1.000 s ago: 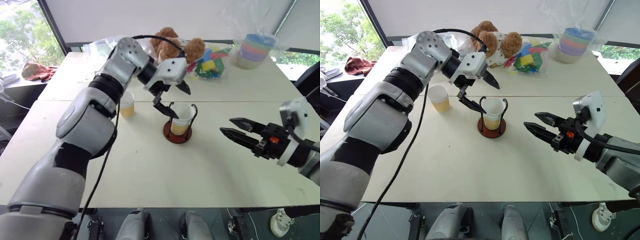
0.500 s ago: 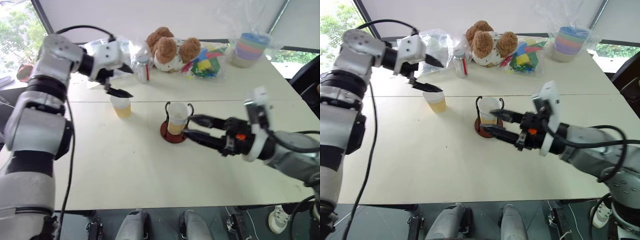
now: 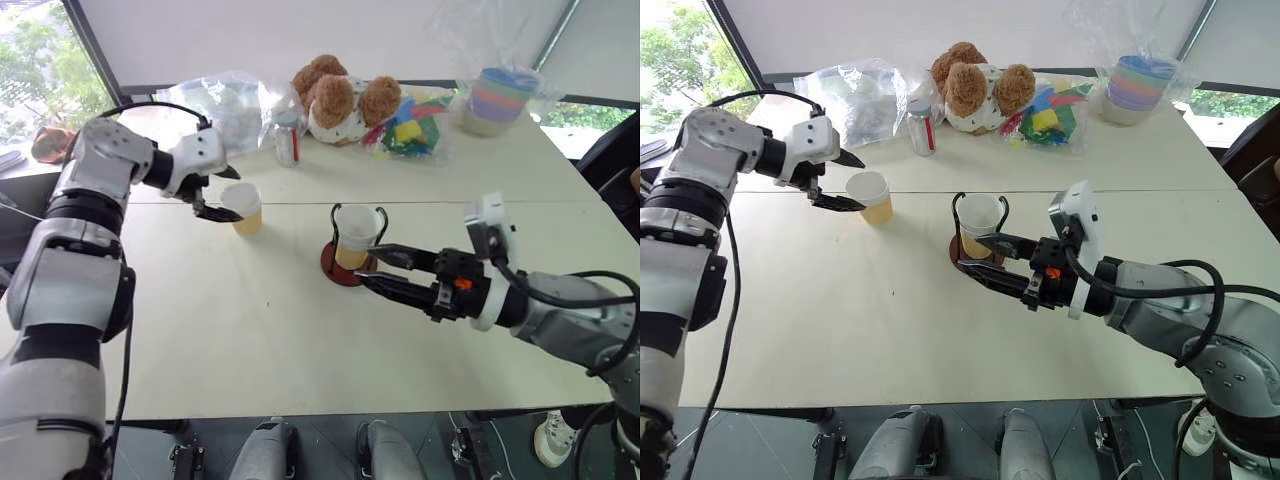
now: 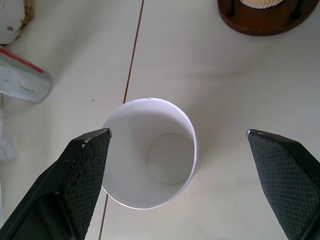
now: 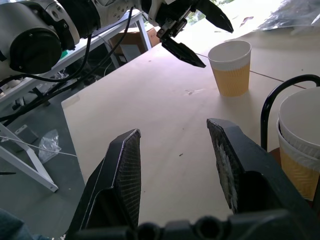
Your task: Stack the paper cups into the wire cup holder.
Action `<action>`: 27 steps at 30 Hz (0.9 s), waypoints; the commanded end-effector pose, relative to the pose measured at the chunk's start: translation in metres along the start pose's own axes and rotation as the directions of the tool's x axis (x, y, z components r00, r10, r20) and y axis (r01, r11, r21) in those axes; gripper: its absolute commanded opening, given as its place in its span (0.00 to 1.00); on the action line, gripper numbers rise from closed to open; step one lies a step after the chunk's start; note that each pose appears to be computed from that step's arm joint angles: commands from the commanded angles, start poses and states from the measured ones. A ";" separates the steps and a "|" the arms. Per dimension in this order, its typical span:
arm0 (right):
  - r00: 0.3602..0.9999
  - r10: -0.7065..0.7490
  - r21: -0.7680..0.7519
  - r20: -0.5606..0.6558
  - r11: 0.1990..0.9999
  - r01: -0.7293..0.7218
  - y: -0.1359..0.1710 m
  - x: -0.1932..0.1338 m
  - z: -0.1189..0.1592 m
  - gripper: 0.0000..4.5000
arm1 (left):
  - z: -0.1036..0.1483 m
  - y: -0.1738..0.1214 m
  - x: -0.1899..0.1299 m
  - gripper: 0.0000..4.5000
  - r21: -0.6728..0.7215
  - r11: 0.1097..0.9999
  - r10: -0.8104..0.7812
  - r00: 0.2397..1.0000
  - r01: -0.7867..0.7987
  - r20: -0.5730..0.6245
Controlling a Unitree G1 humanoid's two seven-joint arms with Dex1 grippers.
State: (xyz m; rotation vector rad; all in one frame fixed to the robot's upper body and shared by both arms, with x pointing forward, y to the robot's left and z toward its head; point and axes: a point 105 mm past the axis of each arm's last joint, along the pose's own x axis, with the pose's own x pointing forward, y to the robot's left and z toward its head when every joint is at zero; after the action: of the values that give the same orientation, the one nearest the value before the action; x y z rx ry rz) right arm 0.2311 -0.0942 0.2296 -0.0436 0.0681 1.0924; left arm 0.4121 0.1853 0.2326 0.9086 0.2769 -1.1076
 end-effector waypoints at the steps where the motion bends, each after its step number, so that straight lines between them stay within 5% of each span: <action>1: 0.999 -0.001 -0.033 0.038 0.999 0.002 0.005 -0.002 0.008 0.51 | -0.001 0.002 0.003 0.99 0.023 1.000 0.019 0.999 -0.018 -0.026; 7: 0.998 -0.037 -0.031 0.043 0.999 0.038 0.005 -0.005 0.008 0.51 | -0.012 -0.001 0.018 0.99 0.031 0.999 0.028 0.995 -0.025 -0.099; 9: 0.998 -0.049 -0.029 0.046 0.998 0.050 0.005 -0.005 0.008 0.51 | -0.015 -0.002 0.021 0.88 0.021 0.999 0.030 0.994 -0.028 -0.107; 11: 0.997 -0.059 -0.026 0.046 0.998 0.060 0.005 -0.006 0.008 0.51 | -0.018 -0.005 0.025 0.72 0.014 1.000 0.021 0.993 -0.019 -0.117; 17: 0.995 -0.089 -0.027 0.049 0.996 0.091 0.002 -0.010 0.009 0.51 | -0.016 -0.005 0.031 0.01 0.023 0.999 0.026 0.994 -0.023 -0.110; 23: 0.992 -0.125 -0.035 0.033 0.991 0.126 -0.005 -0.017 0.009 0.51 | 0.021 0.011 0.023 0.01 0.088 0.993 0.073 0.997 -0.072 -0.003; 27: 0.970 -0.241 -0.080 -0.019 0.968 0.239 -0.024 -0.048 0.014 0.51 | 0.093 0.020 0.001 0.01 0.196 0.980 -0.015 0.979 -0.026 0.203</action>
State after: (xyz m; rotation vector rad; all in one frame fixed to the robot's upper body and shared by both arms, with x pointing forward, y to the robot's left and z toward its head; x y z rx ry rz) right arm 0.2322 -0.1356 0.2302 -0.1035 0.1018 0.8811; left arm 0.4193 0.1403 0.2502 0.9492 0.1793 -1.1663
